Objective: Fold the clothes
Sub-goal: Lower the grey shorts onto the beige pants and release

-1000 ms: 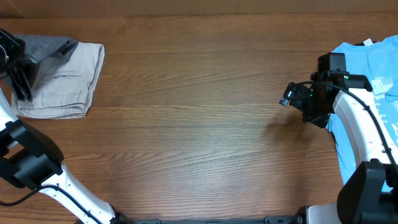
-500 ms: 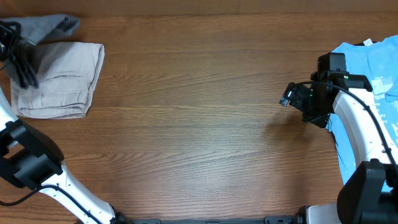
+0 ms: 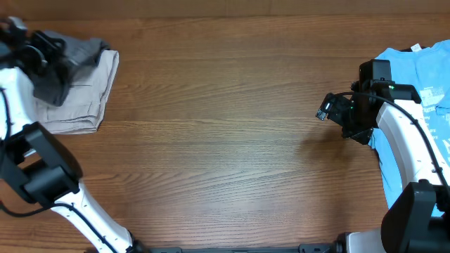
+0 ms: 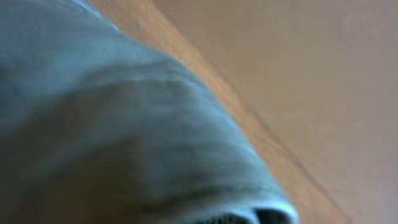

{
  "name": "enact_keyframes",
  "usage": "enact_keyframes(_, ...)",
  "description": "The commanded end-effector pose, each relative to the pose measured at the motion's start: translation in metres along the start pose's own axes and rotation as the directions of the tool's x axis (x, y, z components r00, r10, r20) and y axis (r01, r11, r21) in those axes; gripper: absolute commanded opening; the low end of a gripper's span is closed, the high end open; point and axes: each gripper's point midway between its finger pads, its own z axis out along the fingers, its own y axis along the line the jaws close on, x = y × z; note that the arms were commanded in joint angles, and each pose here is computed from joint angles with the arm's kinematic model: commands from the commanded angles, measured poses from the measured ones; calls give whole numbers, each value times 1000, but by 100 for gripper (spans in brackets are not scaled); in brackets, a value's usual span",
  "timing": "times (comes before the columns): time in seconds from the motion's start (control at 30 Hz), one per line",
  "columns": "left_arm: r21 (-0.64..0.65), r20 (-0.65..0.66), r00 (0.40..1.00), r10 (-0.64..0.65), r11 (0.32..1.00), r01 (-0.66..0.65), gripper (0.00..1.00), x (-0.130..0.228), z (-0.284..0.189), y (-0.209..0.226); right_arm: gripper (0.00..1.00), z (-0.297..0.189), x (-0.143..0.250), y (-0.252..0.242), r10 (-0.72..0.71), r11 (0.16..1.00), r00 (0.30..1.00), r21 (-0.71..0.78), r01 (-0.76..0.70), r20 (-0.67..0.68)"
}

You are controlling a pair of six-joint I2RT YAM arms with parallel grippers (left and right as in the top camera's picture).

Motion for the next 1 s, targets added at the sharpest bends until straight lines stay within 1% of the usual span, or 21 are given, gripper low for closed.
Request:
enact_keyframes(0.0,65,-36,999,21,998,-19,4,18,7,-8,100,-3,-4,0,-6,1000,1000,3,5,18)
enact_keyframes(0.07,95,-65,998,14,995,-8,4,26,8,-10,100,-3,-4,0,-5,1000,1000,3,5,17)
enact_keyframes(0.2,116,-117,993,12,993,2,6,36,2,-8,100,-3,-4,0,-5,1000,1000,3,5,17)
enact_keyframes(0.27,105,-141,990,-14,994,29,7,40,-3,-4,100,-3,-4,0,-6,1000,1000,3,5,18)
enact_keyframes(0.43,47,-181,979,-91,994,101,17,46,-16,17,100,-3,-4,0,-6,1000,1000,3,5,18)
enact_keyframes(0.47,37,-185,977,-104,993,113,21,46,-18,21,100,-3,-4,0,-6,1000,1000,3,5,18)
enact_keyframes(0.57,22,-185,976,-115,992,121,29,44,-26,33,100,-3,-4,0,-6,1000,1000,3,6,18)
enact_keyframes(0.63,27,-177,979,-96,994,102,34,41,-29,37,100,-3,-4,0,-6,1000,1000,3,5,18)
enact_keyframes(0.73,45,-152,988,-22,999,30,41,33,-39,37,100,-3,-4,0,-6,1000,1000,3,6,18)
enact_keyframes(0.87,60,-88,990,113,992,-108,43,16,-60,22,100,-3,-4,0,-6,1000,1000,3,5,18)
enact_keyframes(0.97,13,-36,988,147,989,-147,43,4,-80,11,100,-3,-4,0,-6,1000,1000,3,5,18)
